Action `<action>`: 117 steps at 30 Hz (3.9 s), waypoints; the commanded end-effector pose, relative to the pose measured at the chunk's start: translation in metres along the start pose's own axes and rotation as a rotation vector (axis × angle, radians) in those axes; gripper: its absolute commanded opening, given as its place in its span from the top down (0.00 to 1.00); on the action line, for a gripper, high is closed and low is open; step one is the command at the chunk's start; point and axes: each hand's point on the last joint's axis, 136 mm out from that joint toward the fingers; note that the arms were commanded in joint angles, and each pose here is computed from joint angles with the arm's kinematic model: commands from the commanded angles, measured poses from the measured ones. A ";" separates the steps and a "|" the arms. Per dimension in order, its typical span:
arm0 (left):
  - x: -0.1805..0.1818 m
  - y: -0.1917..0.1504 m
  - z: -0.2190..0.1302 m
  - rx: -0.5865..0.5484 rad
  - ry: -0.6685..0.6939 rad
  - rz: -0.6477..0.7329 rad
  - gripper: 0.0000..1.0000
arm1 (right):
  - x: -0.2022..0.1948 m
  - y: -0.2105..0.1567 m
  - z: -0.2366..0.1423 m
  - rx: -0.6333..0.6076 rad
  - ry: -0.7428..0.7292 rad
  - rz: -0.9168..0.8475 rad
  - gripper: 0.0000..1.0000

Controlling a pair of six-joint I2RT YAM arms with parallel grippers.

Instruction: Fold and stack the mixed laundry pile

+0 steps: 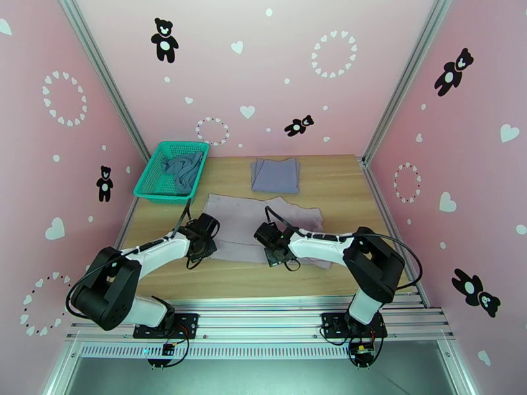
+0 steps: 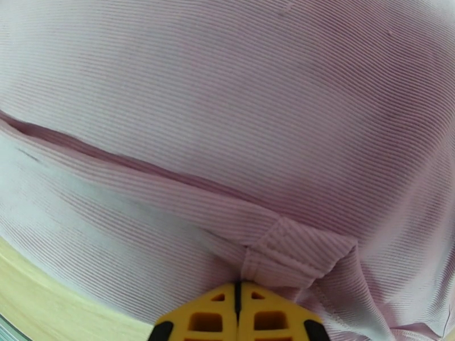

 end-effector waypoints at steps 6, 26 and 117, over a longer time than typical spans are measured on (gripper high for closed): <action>0.051 -0.054 -0.024 0.199 0.167 0.033 0.73 | -0.027 -0.039 0.001 0.140 -0.108 -0.026 1.00; -0.043 0.173 -0.054 -0.042 0.063 0.146 0.44 | -0.024 0.092 -0.096 -0.070 0.102 -0.027 0.70; -0.060 0.197 0.058 0.112 0.009 0.222 1.00 | -0.045 0.225 0.084 0.066 0.040 -0.093 0.68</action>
Point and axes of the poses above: each hand's point on the last joint's axis, 136 mm out from that joint toward the fingers, its own z axis out along the fingers, its own x axis along the line the jaws close on, y = z × x, and after that the axes turned 7 degrees about z, right-handed
